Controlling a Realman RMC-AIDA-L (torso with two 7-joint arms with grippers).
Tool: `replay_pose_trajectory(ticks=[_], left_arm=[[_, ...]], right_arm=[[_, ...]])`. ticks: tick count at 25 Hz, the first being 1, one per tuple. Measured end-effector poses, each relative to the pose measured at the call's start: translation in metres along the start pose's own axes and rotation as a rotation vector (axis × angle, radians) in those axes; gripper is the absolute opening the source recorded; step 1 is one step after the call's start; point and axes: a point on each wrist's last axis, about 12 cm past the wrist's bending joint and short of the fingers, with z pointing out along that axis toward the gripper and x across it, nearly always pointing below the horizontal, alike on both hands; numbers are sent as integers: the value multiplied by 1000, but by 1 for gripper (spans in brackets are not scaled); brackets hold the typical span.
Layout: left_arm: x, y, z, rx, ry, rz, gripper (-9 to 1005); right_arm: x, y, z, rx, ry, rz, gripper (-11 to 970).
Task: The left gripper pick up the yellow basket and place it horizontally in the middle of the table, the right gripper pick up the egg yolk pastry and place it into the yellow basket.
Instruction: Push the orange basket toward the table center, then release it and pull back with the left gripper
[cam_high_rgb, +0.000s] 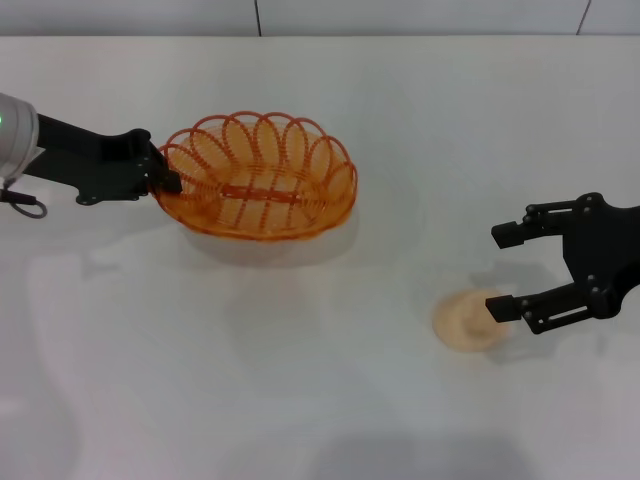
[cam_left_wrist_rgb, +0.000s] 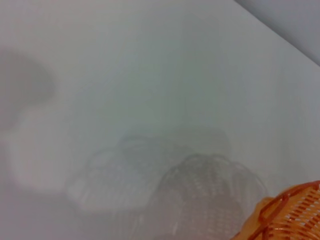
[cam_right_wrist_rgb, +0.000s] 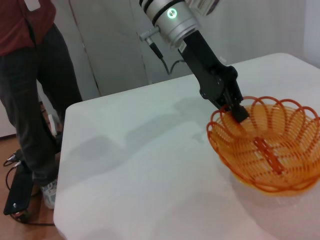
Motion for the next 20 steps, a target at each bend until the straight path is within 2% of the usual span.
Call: replay_pose_trajectory(ticks=[11,20], left_arm=[[7,-1,19,12,28,-37,128],[6,-15,31,30,46,-23,137]], right_arm=[[-7,-1,2,-21,2,-18,833],[-8,-1,2,-29,5,-23,831]])
